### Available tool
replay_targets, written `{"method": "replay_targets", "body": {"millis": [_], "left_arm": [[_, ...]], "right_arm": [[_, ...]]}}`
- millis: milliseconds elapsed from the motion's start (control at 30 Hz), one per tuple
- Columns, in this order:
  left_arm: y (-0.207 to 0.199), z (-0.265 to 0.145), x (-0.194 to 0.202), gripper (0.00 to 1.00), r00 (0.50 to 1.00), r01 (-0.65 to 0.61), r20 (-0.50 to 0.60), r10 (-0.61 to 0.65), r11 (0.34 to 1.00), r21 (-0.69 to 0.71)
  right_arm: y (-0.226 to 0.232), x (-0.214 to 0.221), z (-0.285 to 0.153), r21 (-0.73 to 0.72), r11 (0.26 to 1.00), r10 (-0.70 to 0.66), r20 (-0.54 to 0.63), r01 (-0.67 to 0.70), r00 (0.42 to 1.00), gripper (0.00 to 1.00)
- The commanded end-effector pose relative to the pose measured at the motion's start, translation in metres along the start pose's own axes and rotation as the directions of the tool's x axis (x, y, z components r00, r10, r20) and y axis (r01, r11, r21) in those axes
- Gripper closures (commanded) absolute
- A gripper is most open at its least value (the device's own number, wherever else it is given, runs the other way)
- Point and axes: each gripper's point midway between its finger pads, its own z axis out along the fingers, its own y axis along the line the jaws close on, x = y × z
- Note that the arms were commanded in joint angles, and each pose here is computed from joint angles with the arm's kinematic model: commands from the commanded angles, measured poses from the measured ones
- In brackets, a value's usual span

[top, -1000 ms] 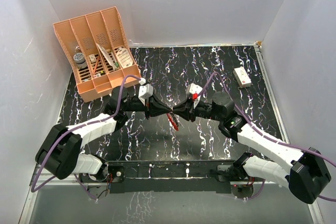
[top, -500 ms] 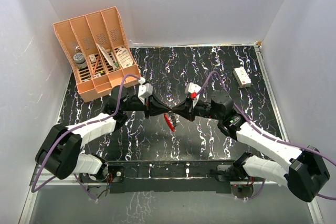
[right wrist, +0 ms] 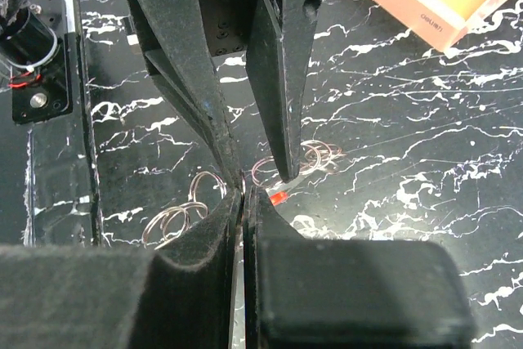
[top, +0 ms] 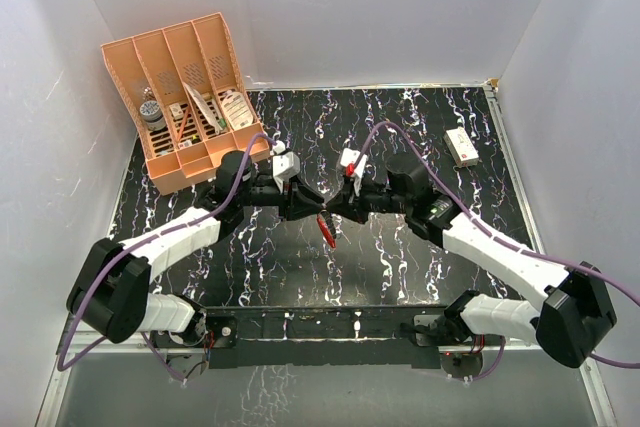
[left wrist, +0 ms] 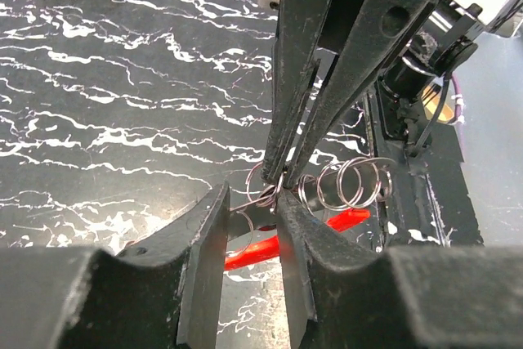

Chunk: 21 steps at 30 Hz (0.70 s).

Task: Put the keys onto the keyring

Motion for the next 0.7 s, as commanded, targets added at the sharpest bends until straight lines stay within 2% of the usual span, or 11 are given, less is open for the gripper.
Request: {"method": "replay_targets", "body": {"millis": [0,167,400,500,667], "left_arm": [[-0.003,0.001,-0.010,0.71,0.999,-0.046,-0.026,0.046,0.999,0.000],[-0.002,0.006,-0.006,0.74,0.998,-0.034,-0.057,0.035,0.999,0.005],[0.000,0.018,0.002,0.89,0.991,-0.037,-0.129,0.035,0.999,-0.007],[0.002,0.024,0.011,1.00,0.983,-0.029,-0.180,0.027,1.000,-0.010],[0.005,0.030,0.021,1.00,0.973,-0.032,-0.230,0.022,0.999,-0.037]], "right_arm": [[-0.001,-0.030,0.000,-0.022,0.997,-0.067,0.022,0.068,0.997,1.00],[-0.002,-0.030,0.003,-0.037,0.997,-0.068,-0.005,0.068,0.998,1.00],[-0.003,-0.027,0.006,-0.058,0.997,-0.060,-0.035,0.058,0.998,1.00],[-0.003,-0.027,0.007,-0.061,0.997,-0.057,-0.048,0.054,0.997,1.00],[-0.008,-0.033,0.005,-0.027,0.998,-0.051,-0.034,0.050,0.998,1.00]]}}
